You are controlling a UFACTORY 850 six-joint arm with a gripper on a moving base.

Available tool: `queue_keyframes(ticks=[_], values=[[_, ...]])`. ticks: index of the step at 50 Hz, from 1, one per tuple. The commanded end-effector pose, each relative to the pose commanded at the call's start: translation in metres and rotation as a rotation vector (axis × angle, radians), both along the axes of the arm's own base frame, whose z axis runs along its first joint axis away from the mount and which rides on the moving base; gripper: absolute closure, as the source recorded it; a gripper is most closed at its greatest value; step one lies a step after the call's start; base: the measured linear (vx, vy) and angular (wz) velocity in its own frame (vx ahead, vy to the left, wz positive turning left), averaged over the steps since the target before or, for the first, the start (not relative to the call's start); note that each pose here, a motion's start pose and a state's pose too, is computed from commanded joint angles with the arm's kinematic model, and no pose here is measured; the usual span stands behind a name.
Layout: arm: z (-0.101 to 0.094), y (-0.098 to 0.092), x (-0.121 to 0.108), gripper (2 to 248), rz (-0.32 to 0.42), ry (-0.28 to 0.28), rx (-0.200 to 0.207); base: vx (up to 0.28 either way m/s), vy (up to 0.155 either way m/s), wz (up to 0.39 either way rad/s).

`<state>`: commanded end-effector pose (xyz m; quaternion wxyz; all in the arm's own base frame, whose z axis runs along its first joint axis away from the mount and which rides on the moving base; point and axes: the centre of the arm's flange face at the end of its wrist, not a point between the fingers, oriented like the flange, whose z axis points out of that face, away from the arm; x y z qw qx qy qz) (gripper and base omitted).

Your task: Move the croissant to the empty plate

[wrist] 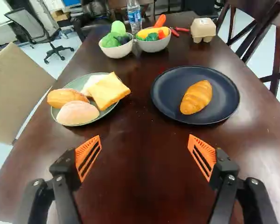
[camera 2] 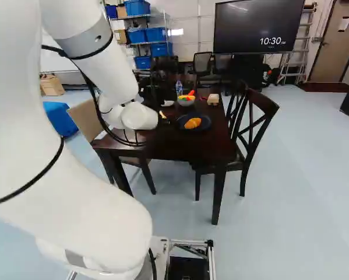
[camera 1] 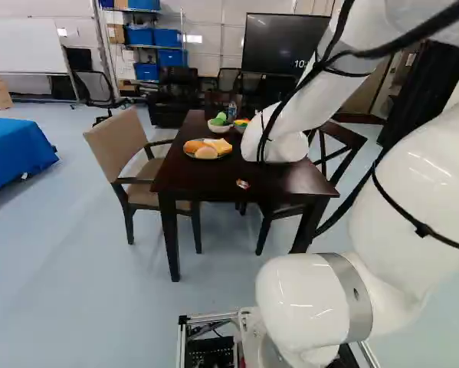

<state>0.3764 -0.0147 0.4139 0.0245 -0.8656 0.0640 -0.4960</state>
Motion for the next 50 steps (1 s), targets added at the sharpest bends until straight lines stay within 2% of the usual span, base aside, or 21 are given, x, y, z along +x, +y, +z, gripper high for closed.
queue_keyframes(ticks=[25,50], values=[[-0.025,0.009,-0.055,3,0.044,-0.104,-0.058,0.0,0.0,0.0],[-0.041,0.013,-0.09,3,0.067,-0.17,-0.097,0.0,0.0,0.0]])
